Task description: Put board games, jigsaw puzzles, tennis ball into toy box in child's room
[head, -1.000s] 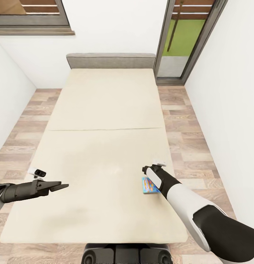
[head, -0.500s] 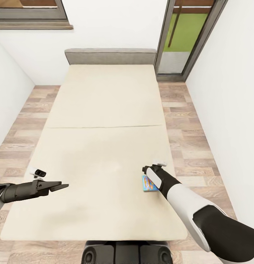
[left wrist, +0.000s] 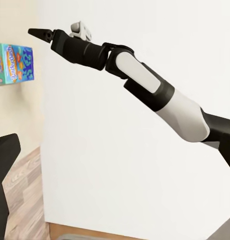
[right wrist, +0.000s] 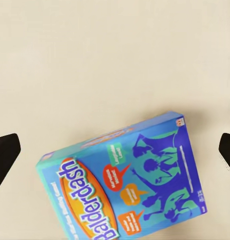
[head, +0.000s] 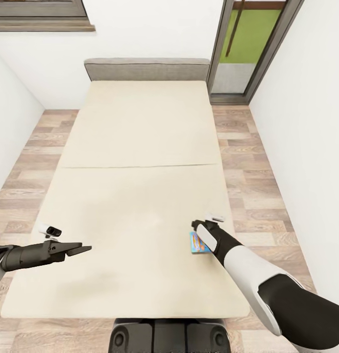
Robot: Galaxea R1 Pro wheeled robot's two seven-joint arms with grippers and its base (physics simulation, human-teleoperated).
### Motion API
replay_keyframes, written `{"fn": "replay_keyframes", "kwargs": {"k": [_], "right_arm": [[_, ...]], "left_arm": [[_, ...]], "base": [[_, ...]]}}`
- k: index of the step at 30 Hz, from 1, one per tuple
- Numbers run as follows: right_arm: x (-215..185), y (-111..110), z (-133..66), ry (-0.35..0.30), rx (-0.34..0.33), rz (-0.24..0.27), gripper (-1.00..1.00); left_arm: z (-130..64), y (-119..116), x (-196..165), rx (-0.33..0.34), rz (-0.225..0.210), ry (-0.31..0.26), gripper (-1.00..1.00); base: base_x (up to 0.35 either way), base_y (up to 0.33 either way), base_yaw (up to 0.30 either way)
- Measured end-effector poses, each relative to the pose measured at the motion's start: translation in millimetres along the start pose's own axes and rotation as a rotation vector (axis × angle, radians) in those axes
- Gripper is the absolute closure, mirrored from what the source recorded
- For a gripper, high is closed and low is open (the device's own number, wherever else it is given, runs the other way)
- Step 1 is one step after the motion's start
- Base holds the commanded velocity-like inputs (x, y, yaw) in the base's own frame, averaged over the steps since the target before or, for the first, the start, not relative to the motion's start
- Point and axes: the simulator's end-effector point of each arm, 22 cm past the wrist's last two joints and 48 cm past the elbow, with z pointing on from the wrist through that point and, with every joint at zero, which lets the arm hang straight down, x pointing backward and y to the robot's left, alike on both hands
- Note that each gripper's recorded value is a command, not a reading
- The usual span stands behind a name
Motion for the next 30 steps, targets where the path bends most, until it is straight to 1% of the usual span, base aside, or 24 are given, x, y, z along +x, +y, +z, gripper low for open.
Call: {"fn": "replay_keyframes", "kwargs": {"k": [4,8,15,30], "right_arm": [[-1,-11,4.9,0.013,0.014,-0.006,-1.0],[-3,-21,9.1,0.039,0.028,-0.02,-1.0],[-2,-29,15.0,0.054,0.04,-0.025,-1.0],[8,-30,25.3,0.071,0.043,-0.024,-1.0]], "left_arm": [[0.4,3,1,-0.003,-0.006,0.001,-1.0],[0.8,7,2,-0.005,-0.013,0.003,-1.0],[1.5,11,3,-0.006,-0.024,0.005,-1.0],[2.8,23,7,-0.012,-0.047,0.009,-1.0]], "base": [[0.0,0.0,0.0],[0.0,0.0,0.0],[0.0,0.0,0.0],[0.0,0.0,0.0]]}}
